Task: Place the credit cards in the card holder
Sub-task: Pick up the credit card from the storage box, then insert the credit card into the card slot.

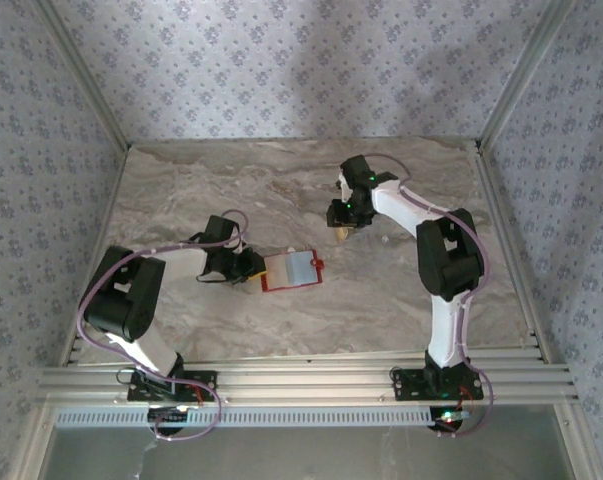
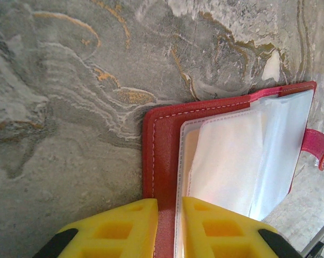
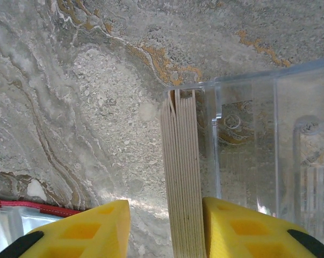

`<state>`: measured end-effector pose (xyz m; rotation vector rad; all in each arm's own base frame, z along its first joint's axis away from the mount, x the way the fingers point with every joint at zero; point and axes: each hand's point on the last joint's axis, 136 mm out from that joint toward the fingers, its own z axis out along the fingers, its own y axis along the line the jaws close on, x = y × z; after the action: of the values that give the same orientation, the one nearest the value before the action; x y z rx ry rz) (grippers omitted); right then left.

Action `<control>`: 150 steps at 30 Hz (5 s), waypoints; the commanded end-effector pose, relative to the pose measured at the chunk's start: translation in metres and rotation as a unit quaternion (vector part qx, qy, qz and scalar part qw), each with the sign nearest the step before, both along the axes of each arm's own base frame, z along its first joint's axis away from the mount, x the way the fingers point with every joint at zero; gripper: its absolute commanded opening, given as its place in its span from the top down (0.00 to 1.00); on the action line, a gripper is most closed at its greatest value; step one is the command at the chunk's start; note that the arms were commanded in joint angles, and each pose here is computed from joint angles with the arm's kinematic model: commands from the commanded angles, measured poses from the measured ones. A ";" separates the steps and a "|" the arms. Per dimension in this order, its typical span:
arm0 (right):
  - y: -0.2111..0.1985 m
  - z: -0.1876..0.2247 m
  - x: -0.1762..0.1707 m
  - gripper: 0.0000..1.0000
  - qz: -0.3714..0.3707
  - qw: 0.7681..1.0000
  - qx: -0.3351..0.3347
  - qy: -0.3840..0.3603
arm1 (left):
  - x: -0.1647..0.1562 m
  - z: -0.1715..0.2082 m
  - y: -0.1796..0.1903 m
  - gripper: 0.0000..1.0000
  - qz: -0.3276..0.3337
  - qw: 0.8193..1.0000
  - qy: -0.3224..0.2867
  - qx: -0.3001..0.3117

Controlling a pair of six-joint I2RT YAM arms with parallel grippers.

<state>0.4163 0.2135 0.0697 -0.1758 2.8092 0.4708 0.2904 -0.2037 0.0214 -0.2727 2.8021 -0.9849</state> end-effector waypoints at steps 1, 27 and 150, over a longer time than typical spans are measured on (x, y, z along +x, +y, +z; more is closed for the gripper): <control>0.003 0.016 -0.005 0.59 0.002 1.000 0.031 0.000 | -0.016 -0.022 0.008 0.80 -0.004 0.999 0.040 0.030; -0.001 0.021 0.000 0.57 -0.005 0.998 0.063 0.001 | -0.017 -0.024 0.009 0.81 -0.004 0.999 0.043 0.033; 0.111 -0.001 -0.129 1.00 0.121 0.963 0.242 -0.018 | -0.018 -0.026 0.011 0.83 0.000 0.998 0.052 0.032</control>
<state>0.2994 0.3229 0.0704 -0.3925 2.5365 1.1227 0.2903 -0.2023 0.0197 -0.2849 2.8097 -0.9888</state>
